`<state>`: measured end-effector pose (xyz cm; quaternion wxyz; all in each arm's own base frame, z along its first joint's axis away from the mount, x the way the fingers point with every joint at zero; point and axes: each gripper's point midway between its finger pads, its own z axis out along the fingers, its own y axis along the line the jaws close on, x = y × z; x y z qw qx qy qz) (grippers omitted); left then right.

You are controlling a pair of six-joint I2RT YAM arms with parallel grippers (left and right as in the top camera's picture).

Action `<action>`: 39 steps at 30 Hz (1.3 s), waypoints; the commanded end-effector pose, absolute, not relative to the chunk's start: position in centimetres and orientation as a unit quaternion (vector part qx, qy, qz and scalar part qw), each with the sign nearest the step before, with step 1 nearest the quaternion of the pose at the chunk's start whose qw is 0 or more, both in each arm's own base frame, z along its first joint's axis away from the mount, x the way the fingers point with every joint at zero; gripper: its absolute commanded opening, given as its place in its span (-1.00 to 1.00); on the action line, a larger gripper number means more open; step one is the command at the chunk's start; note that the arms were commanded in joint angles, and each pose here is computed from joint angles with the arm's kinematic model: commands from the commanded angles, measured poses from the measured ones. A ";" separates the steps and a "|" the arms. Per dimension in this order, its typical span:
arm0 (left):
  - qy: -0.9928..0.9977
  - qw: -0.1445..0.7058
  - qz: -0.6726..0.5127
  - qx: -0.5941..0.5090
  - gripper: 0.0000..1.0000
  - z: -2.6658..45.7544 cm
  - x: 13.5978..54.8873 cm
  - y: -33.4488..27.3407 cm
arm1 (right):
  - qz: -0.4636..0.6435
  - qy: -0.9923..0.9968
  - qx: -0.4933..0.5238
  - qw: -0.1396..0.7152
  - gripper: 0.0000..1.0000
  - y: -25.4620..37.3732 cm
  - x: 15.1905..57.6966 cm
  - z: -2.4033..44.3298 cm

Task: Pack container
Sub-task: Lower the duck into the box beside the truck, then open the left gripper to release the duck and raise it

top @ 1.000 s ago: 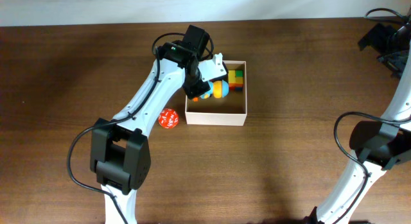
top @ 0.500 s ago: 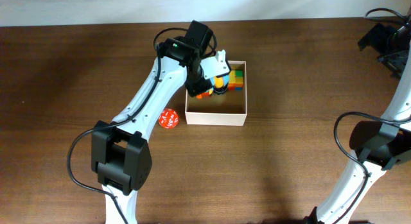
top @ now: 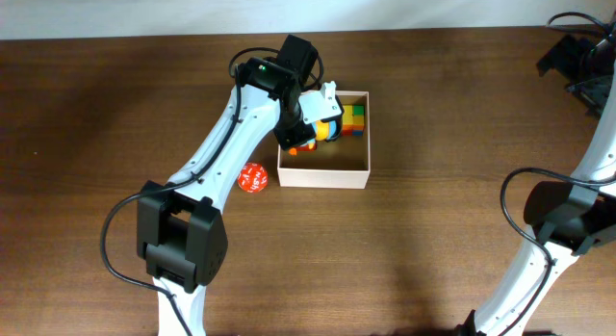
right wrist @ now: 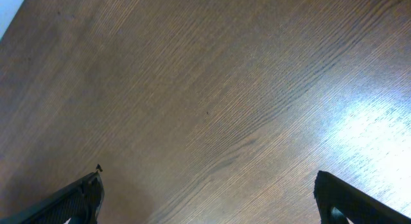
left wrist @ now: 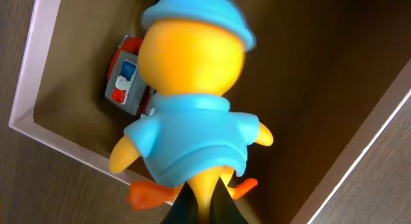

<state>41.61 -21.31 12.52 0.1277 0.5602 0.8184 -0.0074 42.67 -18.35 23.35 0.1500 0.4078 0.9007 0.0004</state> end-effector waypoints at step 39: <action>0.811 0.124 -0.003 0.572 0.84 16.2 38.6 -21.7 | 0.001 0.901 0.406 0.152 0.98 -18.1 42.7 23.6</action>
